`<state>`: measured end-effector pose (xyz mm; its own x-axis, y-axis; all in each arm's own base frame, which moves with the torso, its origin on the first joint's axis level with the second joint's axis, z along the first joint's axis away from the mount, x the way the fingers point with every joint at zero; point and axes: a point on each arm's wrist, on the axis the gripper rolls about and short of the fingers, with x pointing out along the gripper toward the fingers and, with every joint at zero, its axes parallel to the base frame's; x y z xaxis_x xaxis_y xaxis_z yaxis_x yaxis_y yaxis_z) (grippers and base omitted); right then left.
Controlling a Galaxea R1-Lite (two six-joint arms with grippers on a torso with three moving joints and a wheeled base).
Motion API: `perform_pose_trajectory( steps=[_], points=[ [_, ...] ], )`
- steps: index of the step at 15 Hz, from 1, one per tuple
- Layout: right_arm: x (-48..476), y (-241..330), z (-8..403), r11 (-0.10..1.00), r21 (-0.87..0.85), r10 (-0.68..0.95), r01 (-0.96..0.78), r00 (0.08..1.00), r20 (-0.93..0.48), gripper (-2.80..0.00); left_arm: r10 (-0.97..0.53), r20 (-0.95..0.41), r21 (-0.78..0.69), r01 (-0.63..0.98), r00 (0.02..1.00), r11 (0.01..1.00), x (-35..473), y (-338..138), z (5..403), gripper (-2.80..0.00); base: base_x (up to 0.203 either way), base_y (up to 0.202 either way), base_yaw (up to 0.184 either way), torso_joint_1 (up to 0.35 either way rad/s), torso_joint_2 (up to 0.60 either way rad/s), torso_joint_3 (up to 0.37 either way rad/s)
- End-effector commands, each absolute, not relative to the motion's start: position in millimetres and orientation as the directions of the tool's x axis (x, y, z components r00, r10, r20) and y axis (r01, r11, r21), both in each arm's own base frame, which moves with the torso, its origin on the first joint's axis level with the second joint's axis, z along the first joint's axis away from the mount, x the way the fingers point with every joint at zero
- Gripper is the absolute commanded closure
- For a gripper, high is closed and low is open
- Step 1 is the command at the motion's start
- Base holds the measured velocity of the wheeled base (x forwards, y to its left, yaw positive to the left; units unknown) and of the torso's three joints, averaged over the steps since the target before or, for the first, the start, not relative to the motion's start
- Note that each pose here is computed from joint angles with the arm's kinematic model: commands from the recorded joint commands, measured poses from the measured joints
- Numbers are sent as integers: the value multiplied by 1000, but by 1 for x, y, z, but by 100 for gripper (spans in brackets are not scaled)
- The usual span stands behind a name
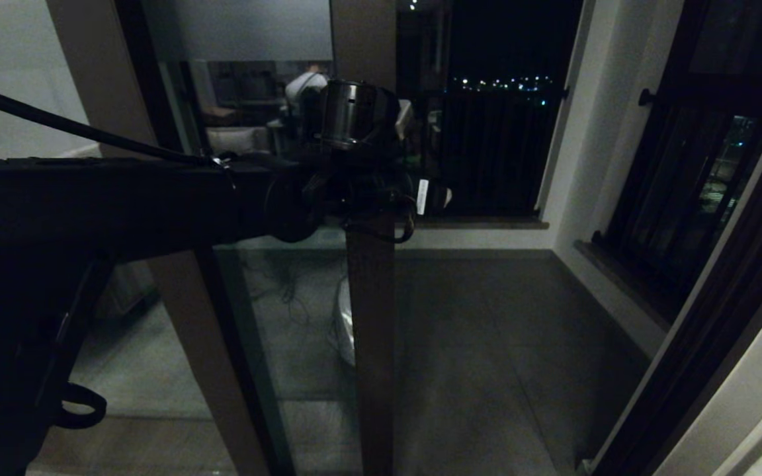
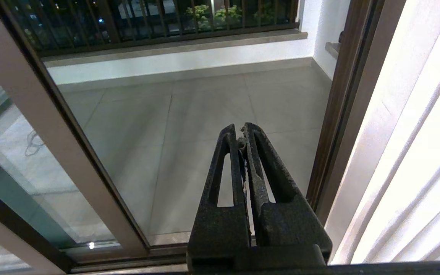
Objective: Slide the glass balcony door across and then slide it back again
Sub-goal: Close the slid door
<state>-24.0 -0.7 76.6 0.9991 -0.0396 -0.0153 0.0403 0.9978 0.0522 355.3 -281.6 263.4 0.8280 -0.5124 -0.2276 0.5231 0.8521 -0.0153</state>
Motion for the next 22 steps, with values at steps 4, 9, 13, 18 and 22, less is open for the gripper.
perform_pose_trajectory(
  steps=[4, 9, 13, 18, 22],
  points=[
    [-24, -1, 77, 998, 53, -39, 40, 999, -17, 0, -519, -244, -14, 532, 819, 846, 353, -290, 258, -280, 0, 0, 0, 0, 0, 0],
    [-24, -1, 77, 998, 52, -40, 41, 999, -17, 0, -545, -208, -18, 554, 812, 833, 349, -304, 255, -280, 0, 0, 0, 0, 0, 0],
    [-24, -1, 77, 998, 53, -38, 39, 999, -17, 0, -550, -207, -19, 559, 809, 829, 348, -305, 255, -280, 0, 0, 0, 0, 0, 0],
    [-24, -1, 77, 998, 52, -39, 40, 999, -17, 0, -571, -207, -20, 580, 794, 814, 342, -312, 255, -280, 0, 0, 0, 0, 0, 0],
    [-24, -1, 77, 998, 52, -40, 41, 999, -17, 0, -583, -213, -20, 594, 784, 805, 339, -318, 252, -280, 0, 0, 0, 0, 0, 0]
  ],
)
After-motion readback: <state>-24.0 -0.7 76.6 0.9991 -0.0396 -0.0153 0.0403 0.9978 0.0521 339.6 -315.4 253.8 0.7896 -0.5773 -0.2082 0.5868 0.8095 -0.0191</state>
